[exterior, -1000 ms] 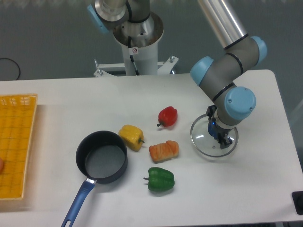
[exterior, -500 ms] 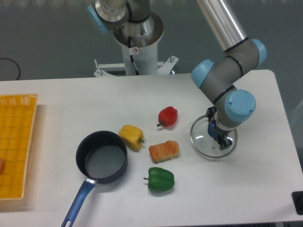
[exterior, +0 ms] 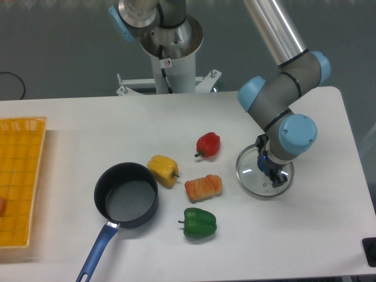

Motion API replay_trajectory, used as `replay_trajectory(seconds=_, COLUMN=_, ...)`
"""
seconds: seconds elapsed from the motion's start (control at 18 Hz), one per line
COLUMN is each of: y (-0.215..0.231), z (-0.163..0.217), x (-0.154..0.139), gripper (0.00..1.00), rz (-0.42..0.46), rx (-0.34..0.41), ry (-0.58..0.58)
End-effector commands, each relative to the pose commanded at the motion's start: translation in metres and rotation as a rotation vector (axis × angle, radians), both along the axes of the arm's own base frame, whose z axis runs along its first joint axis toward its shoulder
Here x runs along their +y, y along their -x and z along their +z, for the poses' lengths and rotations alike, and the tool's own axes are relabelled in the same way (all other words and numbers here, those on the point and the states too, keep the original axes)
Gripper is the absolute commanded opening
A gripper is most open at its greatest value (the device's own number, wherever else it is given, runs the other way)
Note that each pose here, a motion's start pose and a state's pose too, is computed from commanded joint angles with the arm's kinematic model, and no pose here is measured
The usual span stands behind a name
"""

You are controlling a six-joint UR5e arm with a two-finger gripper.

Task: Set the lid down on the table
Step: 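Lower the glass lid flat onto the table surface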

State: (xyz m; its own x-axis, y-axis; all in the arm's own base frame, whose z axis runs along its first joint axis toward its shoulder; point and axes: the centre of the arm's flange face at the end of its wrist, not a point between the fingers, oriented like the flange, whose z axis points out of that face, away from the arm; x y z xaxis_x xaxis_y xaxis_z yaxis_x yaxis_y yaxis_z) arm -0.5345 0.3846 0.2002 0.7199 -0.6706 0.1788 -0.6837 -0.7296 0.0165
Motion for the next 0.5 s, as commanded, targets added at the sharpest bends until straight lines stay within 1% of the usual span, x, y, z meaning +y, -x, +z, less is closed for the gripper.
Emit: replay_trajectory(seconds=0.5, y=-0.0001, z=-0.0055, x=0.0001, gripper=0.60, rz=0.002, rx=-0.007, ry=0.002)
